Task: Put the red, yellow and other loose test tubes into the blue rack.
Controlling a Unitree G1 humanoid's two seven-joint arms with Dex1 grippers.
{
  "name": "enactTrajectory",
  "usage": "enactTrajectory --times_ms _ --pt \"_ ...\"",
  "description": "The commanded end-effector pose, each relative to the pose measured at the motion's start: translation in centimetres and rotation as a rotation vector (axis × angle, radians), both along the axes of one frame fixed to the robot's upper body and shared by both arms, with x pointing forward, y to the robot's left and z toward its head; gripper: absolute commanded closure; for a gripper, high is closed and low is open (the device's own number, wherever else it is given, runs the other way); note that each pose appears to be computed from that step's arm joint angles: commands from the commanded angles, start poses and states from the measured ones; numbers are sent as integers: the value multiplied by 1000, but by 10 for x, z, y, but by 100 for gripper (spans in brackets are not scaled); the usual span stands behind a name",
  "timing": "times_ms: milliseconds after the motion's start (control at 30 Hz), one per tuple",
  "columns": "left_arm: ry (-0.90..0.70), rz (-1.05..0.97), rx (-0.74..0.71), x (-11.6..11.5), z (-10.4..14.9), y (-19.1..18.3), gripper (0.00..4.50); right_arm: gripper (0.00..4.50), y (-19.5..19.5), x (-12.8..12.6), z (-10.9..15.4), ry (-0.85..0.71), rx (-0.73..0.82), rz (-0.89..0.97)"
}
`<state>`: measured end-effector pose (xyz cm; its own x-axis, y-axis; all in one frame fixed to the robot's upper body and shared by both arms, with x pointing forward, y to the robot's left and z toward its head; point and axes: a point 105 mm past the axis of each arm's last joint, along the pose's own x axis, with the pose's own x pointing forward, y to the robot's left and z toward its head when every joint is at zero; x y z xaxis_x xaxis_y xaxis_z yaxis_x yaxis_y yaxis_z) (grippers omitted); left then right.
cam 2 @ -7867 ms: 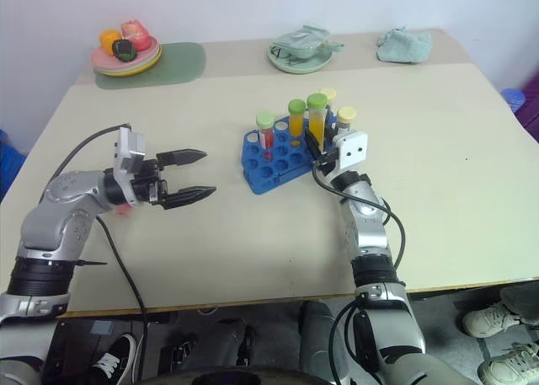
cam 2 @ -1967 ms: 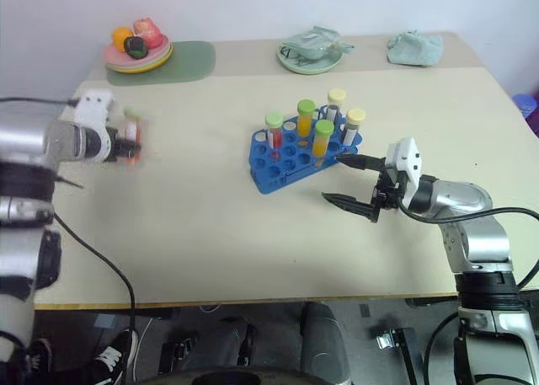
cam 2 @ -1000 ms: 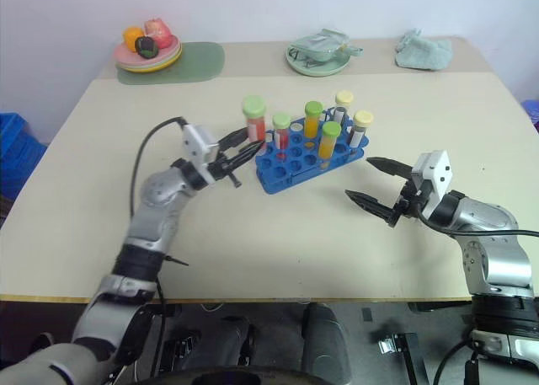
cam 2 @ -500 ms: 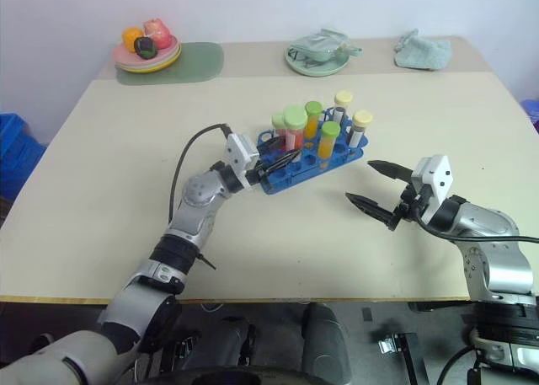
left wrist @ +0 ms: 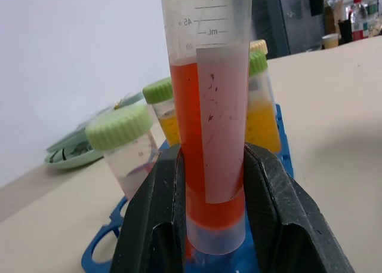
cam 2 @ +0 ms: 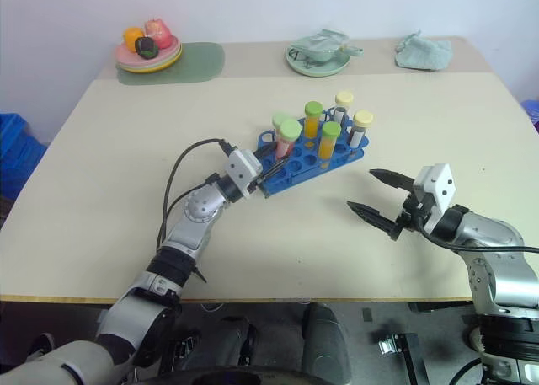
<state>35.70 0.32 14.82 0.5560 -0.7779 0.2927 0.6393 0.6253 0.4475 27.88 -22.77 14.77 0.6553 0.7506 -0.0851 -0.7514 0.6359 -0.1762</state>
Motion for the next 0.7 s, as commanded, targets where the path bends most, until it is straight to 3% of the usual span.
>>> enactTrajectory --times_ms 33,167,700 --pt "-41 -44 -28 -7 12 -13 373 0 0 -3 16 -52 -7 8" --pt "-41 -63 -36 -16 13 -17 373 0 -1 -5 17 -48 -9 7" --pt "12 -49 -31 -12 0 -20 373 0 5 -8 18 -32 -5 6"
